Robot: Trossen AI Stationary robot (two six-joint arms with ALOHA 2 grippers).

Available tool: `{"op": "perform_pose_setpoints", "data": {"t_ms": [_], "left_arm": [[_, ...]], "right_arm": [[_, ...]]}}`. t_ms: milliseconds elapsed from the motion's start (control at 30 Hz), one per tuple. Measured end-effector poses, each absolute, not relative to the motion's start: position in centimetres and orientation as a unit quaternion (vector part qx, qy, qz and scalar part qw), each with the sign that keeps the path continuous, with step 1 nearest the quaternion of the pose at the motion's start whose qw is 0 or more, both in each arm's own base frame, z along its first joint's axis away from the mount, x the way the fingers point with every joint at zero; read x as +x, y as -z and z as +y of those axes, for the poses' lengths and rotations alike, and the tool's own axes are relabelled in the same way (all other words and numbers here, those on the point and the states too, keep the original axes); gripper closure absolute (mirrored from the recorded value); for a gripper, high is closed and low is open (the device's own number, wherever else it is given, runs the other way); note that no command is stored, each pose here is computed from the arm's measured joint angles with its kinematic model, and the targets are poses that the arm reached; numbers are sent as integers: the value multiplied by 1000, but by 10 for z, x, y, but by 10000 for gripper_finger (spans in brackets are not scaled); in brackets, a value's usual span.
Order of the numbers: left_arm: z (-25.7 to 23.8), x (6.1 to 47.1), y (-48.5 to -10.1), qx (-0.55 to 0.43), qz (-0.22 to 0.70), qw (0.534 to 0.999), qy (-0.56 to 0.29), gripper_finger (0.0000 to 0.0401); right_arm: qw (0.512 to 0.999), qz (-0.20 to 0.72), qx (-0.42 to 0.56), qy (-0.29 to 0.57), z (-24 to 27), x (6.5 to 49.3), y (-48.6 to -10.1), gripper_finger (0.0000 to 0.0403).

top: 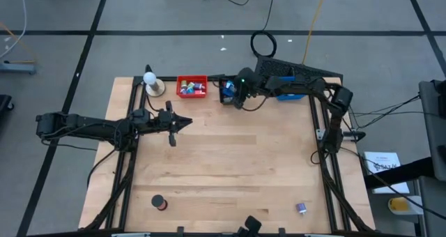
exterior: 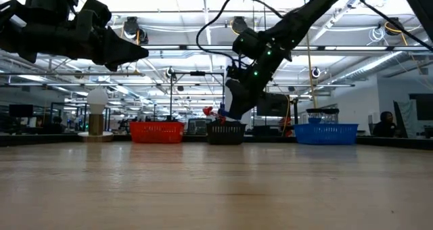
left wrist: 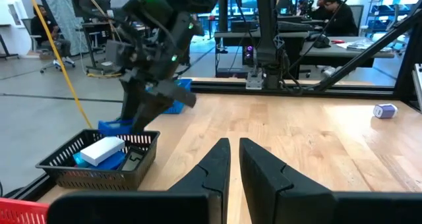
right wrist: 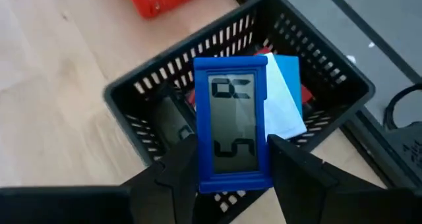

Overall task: Pick & Place Office items
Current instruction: Put the blue digital timer into the black bin, then put the pink hourglass into the blue bin

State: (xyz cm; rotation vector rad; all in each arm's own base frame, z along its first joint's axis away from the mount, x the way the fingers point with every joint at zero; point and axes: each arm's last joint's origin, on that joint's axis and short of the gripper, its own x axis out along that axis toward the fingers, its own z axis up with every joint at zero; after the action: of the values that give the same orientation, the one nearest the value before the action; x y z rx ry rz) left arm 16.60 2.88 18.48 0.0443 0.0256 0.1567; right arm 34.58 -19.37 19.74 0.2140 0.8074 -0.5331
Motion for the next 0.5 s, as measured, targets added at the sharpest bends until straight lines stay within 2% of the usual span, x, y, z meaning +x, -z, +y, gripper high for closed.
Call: {"op": "perform_pose_setpoints", "data": {"t_ms": [300,500], "left_arm": [[29,166,-185,21,14,997,-79,359],[29,166,-185,22,14,997,-79,359]], "right_arm": [[871,409,103,251,-196,351,-177,219],[875,400,99,254,-195,351,-182,190]]}}
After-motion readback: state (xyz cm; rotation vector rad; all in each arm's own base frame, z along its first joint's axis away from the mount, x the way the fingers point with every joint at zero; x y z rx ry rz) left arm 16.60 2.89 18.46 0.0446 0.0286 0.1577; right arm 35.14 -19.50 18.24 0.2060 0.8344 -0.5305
